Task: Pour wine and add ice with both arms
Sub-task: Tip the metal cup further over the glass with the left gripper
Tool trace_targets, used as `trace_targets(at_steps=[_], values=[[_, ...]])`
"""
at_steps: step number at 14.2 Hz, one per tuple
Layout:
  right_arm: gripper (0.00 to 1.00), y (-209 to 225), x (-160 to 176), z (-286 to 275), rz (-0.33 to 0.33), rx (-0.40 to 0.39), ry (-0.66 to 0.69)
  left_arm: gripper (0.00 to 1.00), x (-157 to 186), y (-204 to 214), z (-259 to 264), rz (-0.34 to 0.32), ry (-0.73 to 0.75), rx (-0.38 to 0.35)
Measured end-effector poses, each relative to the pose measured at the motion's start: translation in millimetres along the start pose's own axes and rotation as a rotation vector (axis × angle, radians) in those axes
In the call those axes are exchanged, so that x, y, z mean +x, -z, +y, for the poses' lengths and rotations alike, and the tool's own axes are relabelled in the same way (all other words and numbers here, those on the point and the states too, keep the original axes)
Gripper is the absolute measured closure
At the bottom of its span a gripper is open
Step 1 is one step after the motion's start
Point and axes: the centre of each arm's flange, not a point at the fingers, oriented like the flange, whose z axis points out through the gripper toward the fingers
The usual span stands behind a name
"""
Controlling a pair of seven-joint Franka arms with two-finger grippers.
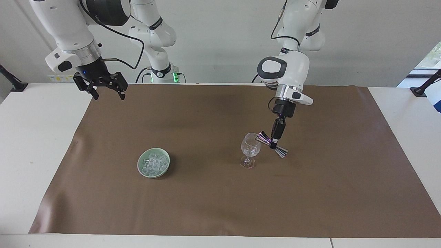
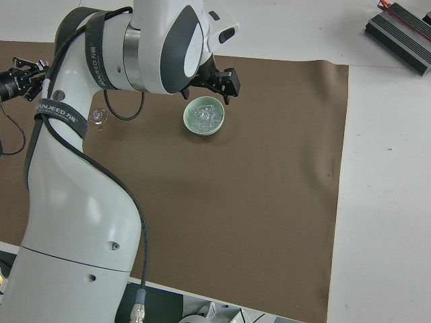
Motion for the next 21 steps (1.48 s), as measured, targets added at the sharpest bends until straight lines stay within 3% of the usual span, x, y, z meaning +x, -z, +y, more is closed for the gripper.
trace_targets(at_steps=[21], values=[[0.00,-0.6,-0.1,3.2,-0.001,0.000,-0.004,0.78,-7.2,-0.7,6.0,0.033,-0.160,-0.023]])
